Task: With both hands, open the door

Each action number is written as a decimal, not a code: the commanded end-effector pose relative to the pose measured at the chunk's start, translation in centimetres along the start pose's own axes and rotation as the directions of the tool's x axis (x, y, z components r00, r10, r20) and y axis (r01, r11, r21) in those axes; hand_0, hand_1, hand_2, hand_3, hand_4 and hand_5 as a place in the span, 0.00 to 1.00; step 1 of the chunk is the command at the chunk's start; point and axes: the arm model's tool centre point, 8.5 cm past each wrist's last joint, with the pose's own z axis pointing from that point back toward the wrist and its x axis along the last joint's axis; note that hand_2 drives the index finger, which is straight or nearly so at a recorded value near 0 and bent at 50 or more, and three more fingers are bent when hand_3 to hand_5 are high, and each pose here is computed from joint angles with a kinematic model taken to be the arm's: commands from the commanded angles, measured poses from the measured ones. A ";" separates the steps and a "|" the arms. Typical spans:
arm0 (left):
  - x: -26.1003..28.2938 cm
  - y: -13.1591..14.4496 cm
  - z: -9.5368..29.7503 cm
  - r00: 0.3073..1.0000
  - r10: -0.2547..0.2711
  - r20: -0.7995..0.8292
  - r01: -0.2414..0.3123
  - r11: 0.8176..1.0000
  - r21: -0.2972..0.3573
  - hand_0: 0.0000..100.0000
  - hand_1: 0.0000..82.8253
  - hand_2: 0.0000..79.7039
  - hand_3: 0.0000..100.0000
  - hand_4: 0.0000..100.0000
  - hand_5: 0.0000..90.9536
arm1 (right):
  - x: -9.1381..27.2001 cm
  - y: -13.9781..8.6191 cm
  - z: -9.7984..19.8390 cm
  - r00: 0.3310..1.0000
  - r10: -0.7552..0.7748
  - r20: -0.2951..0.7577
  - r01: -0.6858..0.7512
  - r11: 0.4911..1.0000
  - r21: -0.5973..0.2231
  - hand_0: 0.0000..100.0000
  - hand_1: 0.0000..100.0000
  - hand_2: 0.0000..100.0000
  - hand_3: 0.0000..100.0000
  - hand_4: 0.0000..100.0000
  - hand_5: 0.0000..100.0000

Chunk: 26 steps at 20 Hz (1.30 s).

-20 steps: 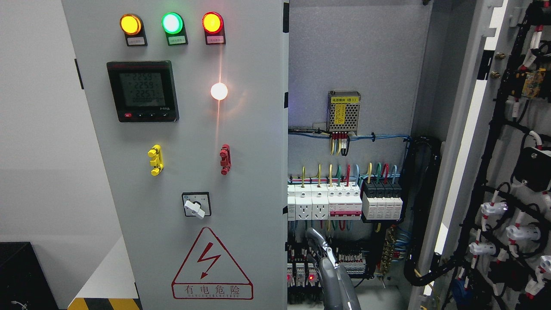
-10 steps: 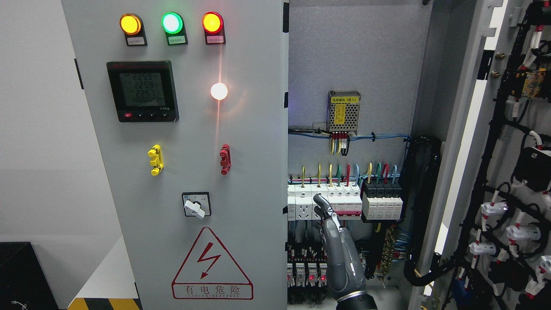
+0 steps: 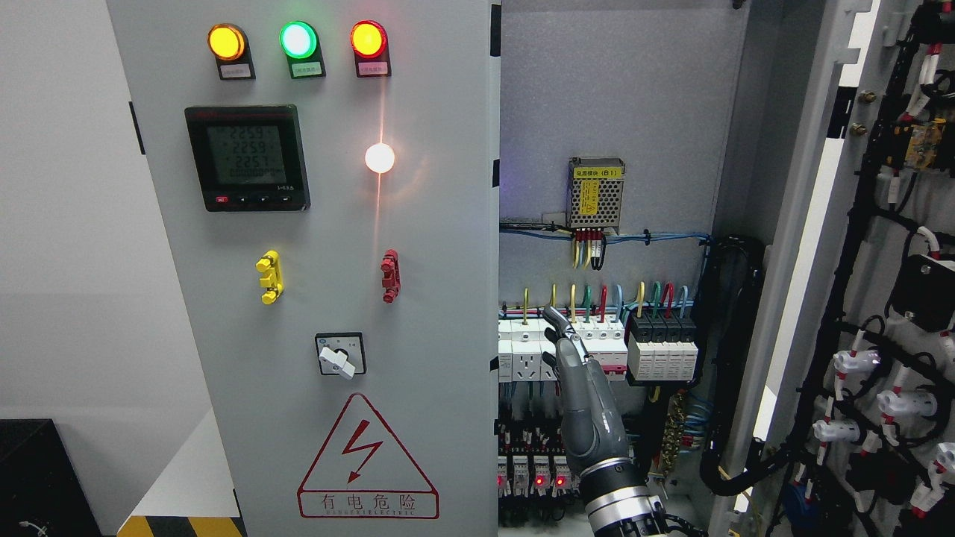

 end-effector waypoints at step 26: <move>0.2 -1.1 0.1 1.000 0.001 0.004 -0.001 1.000 -0.017 0.00 0.00 0.00 0.00 0.00 0.00 | 0.2 -1.0 -4.1 0.996 -0.071 -0.048 0.074 0.995 0.060 0.19 0.00 0.00 0.00 0.00 0.00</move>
